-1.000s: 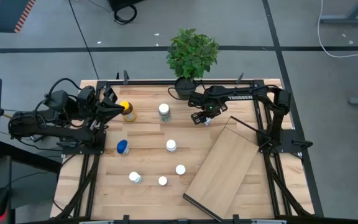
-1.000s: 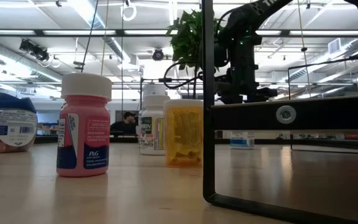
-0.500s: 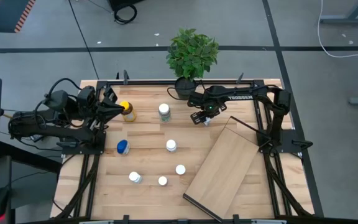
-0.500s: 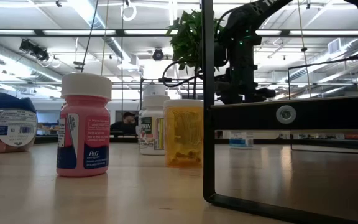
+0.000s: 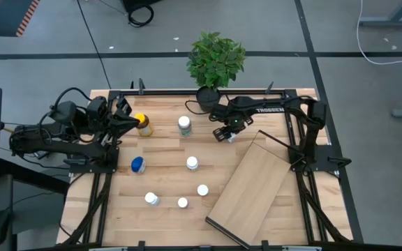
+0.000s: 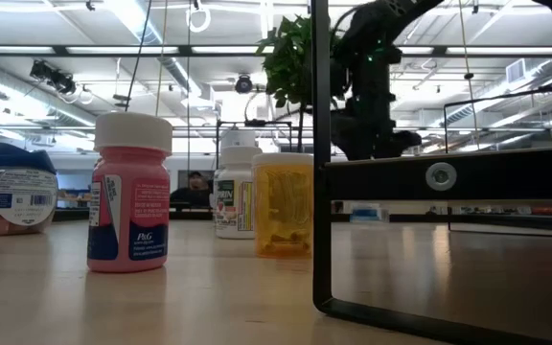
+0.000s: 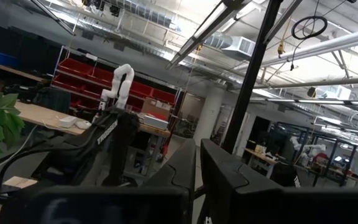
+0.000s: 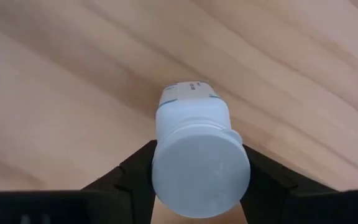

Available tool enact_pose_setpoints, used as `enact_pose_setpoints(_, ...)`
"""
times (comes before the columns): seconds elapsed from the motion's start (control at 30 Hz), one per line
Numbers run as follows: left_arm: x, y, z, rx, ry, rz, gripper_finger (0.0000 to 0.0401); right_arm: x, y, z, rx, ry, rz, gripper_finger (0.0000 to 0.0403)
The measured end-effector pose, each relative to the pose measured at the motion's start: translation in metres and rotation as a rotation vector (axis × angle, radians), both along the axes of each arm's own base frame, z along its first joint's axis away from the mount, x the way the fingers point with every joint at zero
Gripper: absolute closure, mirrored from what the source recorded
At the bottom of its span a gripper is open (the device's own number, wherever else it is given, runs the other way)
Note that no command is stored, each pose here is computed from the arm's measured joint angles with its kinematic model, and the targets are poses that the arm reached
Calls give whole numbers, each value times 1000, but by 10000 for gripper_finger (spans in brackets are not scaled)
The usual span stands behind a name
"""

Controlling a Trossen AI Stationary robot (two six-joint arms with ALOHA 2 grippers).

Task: Pick and place medicine bottles onto shelf by color
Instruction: Put the top right white medicine bottle on the shelf

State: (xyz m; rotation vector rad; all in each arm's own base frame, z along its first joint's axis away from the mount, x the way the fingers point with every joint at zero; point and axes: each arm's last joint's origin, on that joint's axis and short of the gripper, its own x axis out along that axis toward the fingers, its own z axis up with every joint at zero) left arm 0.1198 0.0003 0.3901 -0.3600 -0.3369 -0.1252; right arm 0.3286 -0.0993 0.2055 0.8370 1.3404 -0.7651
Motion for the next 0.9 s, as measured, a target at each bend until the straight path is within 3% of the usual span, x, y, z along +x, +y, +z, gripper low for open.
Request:
enact_pose_setpoints(0.23, 0, 0, 0, -6, 0, 0, 378, 13, 26, 32, -3, -13, 78, 214)
enact_pose_setpoints(0.6, 0, 0, 0, -49, 1, -15, 377, 13, 98, 83, 28, 64, 168, 214)
enact_pose_setpoints(0.9, 0, 3, 0, -52, -3, 62, 364, 3, 164, 91, 40, 105, 128, 214)
